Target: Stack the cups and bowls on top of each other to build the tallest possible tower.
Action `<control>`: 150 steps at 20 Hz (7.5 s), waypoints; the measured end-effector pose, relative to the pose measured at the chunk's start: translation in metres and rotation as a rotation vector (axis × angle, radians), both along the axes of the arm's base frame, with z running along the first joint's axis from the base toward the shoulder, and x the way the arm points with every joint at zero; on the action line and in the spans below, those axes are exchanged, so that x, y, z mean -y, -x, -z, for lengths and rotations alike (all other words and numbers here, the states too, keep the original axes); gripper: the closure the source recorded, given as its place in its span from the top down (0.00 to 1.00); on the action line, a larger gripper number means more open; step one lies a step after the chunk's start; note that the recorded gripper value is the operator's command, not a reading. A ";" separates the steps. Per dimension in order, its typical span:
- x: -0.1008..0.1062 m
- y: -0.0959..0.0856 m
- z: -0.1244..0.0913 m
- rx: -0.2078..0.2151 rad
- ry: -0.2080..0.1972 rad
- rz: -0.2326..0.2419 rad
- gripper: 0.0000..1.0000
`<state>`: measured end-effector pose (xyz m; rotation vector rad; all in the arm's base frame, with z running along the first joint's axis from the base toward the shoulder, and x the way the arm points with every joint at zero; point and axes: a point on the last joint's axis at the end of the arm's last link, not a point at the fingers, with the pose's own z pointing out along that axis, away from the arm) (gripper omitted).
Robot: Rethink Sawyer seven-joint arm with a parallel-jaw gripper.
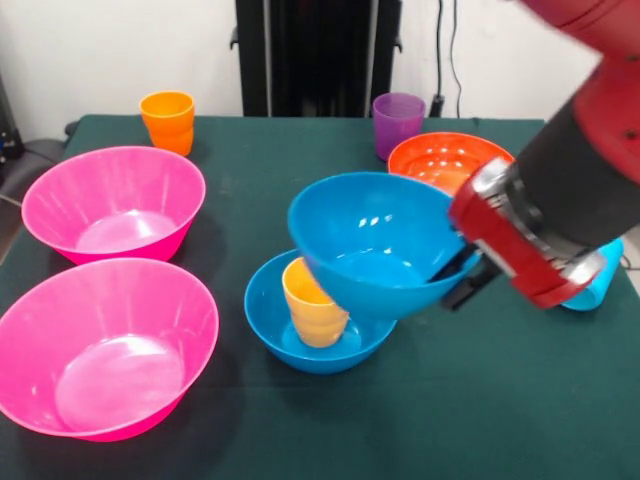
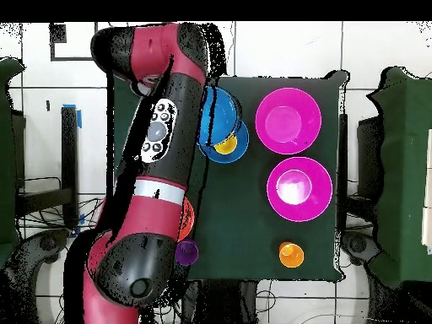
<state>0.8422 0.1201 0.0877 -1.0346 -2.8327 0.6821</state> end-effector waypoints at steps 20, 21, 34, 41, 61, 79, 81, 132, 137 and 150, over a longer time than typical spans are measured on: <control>0.038 0.010 0.040 -0.072 -0.056 0.045 0.00; 0.036 0.010 0.038 -0.073 -0.057 0.045 0.00; 0.024 0.020 0.006 -0.070 -0.005 0.039 0.00; 0.033 0.041 0.004 -0.107 0.025 0.064 0.00; 0.058 0.075 0.047 -0.107 0.044 0.064 0.00; 0.039 0.081 0.058 -0.112 0.016 0.048 0.00; 0.037 0.082 0.059 -0.109 0.014 0.046 0.00; 0.033 0.068 0.056 -0.013 -0.015 0.015 1.00; 0.033 0.068 0.056 -0.013 -0.015 0.015 1.00; 0.038 0.067 0.038 -0.021 0.028 0.000 1.00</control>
